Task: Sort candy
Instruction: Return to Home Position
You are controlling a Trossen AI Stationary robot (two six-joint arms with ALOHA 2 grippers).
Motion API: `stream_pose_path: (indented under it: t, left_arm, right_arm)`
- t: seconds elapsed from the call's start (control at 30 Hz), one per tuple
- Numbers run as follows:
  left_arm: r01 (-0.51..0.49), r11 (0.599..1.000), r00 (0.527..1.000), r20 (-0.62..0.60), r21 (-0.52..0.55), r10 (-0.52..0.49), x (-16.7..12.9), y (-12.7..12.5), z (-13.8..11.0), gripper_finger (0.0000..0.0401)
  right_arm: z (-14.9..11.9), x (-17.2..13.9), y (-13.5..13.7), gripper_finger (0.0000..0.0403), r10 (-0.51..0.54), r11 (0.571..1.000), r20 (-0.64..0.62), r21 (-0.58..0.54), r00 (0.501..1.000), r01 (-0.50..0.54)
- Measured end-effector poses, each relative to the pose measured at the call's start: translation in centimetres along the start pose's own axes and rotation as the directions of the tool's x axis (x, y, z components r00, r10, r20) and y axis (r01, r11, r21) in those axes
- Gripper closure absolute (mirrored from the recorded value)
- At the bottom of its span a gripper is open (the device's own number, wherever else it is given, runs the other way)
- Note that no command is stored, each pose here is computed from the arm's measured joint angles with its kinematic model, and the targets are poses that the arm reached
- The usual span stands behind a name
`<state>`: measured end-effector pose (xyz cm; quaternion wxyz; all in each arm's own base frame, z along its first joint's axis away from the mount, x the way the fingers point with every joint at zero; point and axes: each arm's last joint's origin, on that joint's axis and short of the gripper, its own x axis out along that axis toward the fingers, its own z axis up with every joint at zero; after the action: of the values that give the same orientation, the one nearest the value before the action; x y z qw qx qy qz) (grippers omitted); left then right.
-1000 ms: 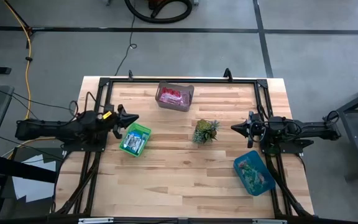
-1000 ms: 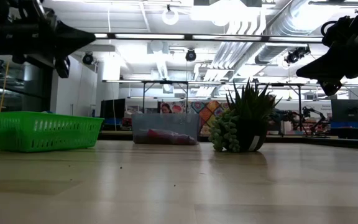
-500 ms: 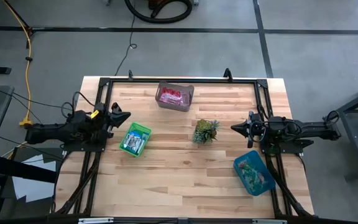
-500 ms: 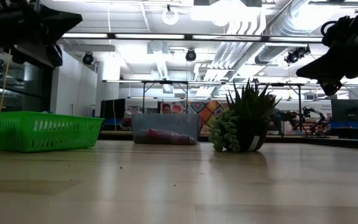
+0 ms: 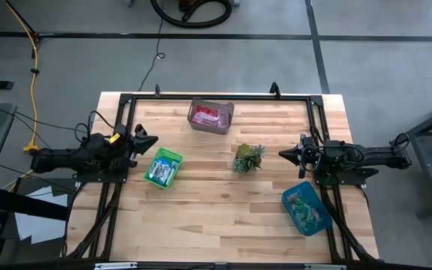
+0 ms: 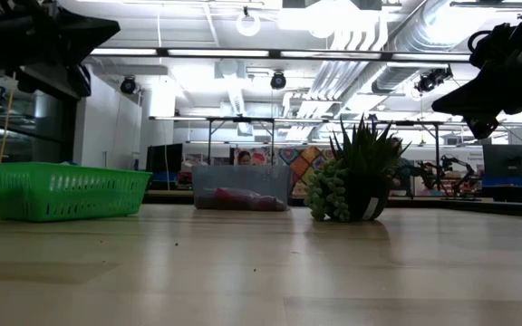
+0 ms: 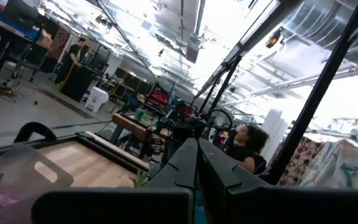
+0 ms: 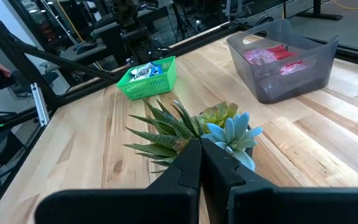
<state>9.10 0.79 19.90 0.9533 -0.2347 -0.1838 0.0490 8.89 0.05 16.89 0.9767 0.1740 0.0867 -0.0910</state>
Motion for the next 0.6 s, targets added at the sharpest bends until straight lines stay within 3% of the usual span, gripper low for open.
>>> stream_pose_path:
  t: [0.17,0.33,0.6]
  left_arm:
    - [0.015,0.989,1.0,-0.017,0.148,-0.012,0.0,-0.1,-0.2,0.0401]
    - [0.026,0.931,0.994,-0.107,0.363,0.014,-0.1,0.2,-1.1,0.0401]
    - [-0.001,0.944,0.954,-0.281,0.329,0.099,-0.5,1.1,-2.8,0.0401]
  right_arm:
    - [0.0,0.0,0.0,0.0402,0.0,1.0,0.0,0.0,1.0,0.0]
    - [0.0,0.0,0.0,0.0402,0.0,1.0,0.0,0.0,1.0,0.0]
    - [0.0,0.0,0.0,0.0402,0.0,1.0,0.0,0.0,1.0,0.0]
